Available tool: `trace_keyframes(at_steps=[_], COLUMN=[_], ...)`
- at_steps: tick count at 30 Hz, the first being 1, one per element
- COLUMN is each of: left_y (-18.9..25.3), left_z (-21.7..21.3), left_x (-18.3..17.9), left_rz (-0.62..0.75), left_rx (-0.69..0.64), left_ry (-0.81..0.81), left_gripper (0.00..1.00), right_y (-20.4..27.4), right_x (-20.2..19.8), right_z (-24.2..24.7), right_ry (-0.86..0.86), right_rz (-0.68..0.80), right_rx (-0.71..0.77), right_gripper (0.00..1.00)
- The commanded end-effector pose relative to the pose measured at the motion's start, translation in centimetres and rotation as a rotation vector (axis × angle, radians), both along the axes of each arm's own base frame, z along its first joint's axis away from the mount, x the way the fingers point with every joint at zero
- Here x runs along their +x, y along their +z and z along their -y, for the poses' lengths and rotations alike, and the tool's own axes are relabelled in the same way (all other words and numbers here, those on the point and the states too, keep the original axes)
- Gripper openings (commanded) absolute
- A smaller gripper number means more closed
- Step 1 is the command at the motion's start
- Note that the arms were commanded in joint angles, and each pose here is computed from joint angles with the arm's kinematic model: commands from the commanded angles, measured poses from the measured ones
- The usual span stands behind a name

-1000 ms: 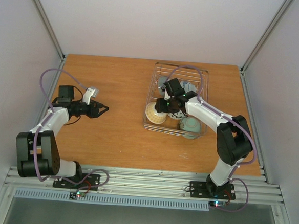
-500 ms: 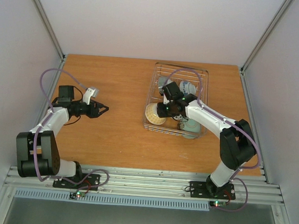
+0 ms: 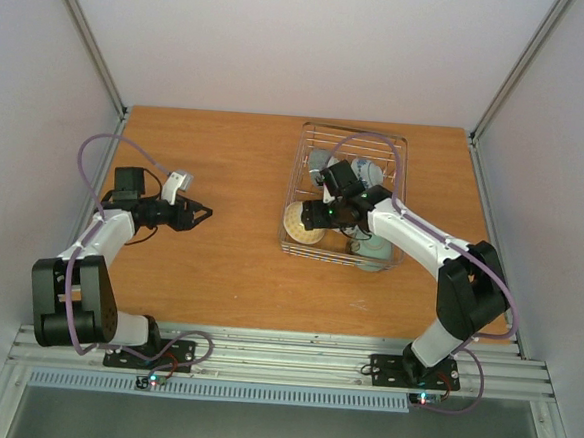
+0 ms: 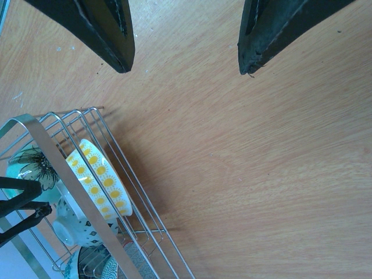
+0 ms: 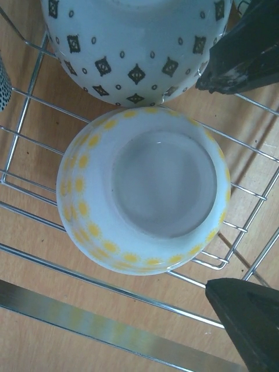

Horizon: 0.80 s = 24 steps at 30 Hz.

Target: Load the bowls into the dish rack

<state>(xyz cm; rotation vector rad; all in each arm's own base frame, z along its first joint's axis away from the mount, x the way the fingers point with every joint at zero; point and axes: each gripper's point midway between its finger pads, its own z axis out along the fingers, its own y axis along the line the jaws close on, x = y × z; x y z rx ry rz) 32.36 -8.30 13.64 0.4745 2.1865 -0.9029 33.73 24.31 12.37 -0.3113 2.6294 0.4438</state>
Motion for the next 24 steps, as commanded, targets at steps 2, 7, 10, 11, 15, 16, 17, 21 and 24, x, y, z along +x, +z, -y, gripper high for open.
trace_keyframes(at_steps=[2,7,10,11,15,16,17,21,24], left_y=[0.4,0.4,0.4,0.5,0.5,0.5,0.5,0.4,0.4], left_z=[-0.2,-0.2,-0.2,-0.2,-0.1,-0.1,-0.1,-0.2,-0.2], left_x=[0.2,0.2,0.2,0.2,0.2,0.1,0.1,0.2,0.2], left_rz=[0.028,0.03,0.03,0.031,0.032,0.031,0.031,0.028,0.028], left_rx=[0.005,0.006,0.005,0.005,0.006,0.006,0.006,0.004,0.005], left_ry=[-0.007,-0.007,-0.007,-0.007,-0.008,-0.008,-0.008,-0.008,-0.008], left_gripper=[0.5,0.5,0.5,0.5,0.5,0.5,0.5,0.5,0.5], right_y=[-0.3,-1.2,-1.7,-1.8,-2.7,-3.0,-3.3,-4.6,-5.6], right_x=[0.3,1.0,1.4,1.6,2.1,2.2,2.2,2.2,2.1], right_z=[-1.3,-1.8,-2.1,-2.3,-2.2,-2.3,-2.4,-2.8,-3.3], right_ry=[0.032,0.049,0.063,0.064,0.06,0.065,0.072,0.094,0.114], right_rz=[-0.001,-0.016,-0.023,-0.023,-0.029,-0.034,-0.04,-0.078,-0.107], right_rx=[0.033,0.013,0.005,0.002,-0.026,-0.028,-0.032,-0.048,-0.036], right_gripper=[0.9,0.92,0.93,0.93,0.96,0.97,0.97,0.99,0.99])
